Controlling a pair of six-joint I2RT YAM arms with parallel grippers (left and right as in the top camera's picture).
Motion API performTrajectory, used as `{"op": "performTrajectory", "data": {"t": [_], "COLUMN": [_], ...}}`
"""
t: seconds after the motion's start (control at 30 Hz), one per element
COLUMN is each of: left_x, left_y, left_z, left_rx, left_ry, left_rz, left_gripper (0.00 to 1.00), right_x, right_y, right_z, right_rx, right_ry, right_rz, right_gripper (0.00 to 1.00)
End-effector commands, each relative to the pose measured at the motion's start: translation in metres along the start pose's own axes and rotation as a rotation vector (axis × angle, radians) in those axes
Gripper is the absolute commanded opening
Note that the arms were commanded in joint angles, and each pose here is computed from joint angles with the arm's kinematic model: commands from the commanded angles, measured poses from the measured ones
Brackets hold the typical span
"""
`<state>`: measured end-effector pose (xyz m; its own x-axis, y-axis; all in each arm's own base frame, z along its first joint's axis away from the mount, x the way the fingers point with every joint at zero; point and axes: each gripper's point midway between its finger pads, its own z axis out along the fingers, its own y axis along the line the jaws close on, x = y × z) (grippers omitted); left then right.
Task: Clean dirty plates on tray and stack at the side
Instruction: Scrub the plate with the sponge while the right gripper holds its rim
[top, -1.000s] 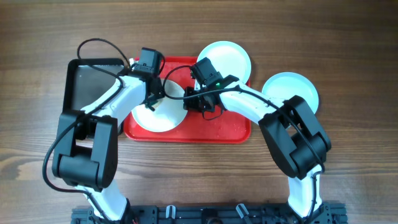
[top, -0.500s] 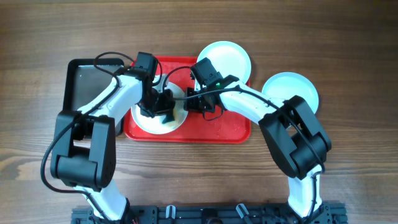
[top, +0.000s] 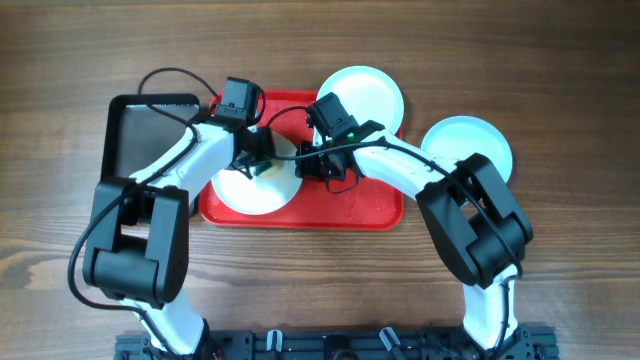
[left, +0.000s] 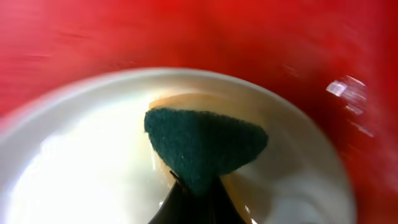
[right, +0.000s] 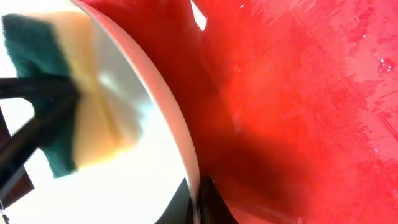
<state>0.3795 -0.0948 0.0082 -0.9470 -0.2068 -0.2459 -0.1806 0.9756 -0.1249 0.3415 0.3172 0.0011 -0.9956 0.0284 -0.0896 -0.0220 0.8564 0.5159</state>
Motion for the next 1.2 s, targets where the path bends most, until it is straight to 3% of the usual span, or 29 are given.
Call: {"op": "performTrajectory", "data": {"t": [0.0,0.13,0.2,0.27,0.33,0.43,0.6,0.67,0.8,1.03,1.17], "left_x": [0.013,0.052,0.075,0.092,0.107,0.106,0.085,0.079,0.068,0.001,-0.012], "left_y": [0.081,0.086,0.077,0.049,0.001,-0.044,-0.071,-0.077,-0.056,0.033,0.09], "left_z": [-0.002,-0.01,-0.012,-0.01,-0.013,-0.022,-0.012,-0.002,0.03,0.037,0.026], "left_rx": [-0.394,-0.428,-0.373,-0.195,0.117,0.409,0.47,0.463,0.284,-0.145,-0.323], "left_ry": [-0.009,0.158,0.27,0.376,0.466,0.447,0.311,0.272,0.232,0.013,-0.023], "left_rz": [-0.108,-0.066,-0.039,0.046,0.148,0.283,0.375,0.404,0.354,0.021,-0.141], "left_gripper": [0.04,0.04,0.04,0.04,0.04,0.04,0.04,0.04,0.04,0.04,0.04], "right_x": [0.005,0.005,0.005,0.005,0.004,0.004,0.006,0.007,0.007,0.009,0.009], "right_y": [-0.015,-0.015,-0.015,-0.015,-0.014,-0.014,-0.014,-0.013,-0.013,-0.012,-0.012], "right_z": [0.011,0.011,0.011,0.011,0.011,0.011,0.011,0.011,0.011,0.011,0.011], "right_rx": [0.038,0.038,0.038,0.036,0.033,0.034,0.031,0.027,0.027,0.02,0.021], "right_ry": [0.027,0.027,0.027,0.025,0.022,0.022,0.034,0.037,0.037,0.047,0.047], "right_rz": [0.021,0.017,0.015,0.014,0.013,0.013,0.013,0.012,0.012,0.01,0.01], "right_gripper": [0.04,0.04,0.04,0.04,0.04,0.04,0.05,0.04,0.04,0.04,0.04]}}
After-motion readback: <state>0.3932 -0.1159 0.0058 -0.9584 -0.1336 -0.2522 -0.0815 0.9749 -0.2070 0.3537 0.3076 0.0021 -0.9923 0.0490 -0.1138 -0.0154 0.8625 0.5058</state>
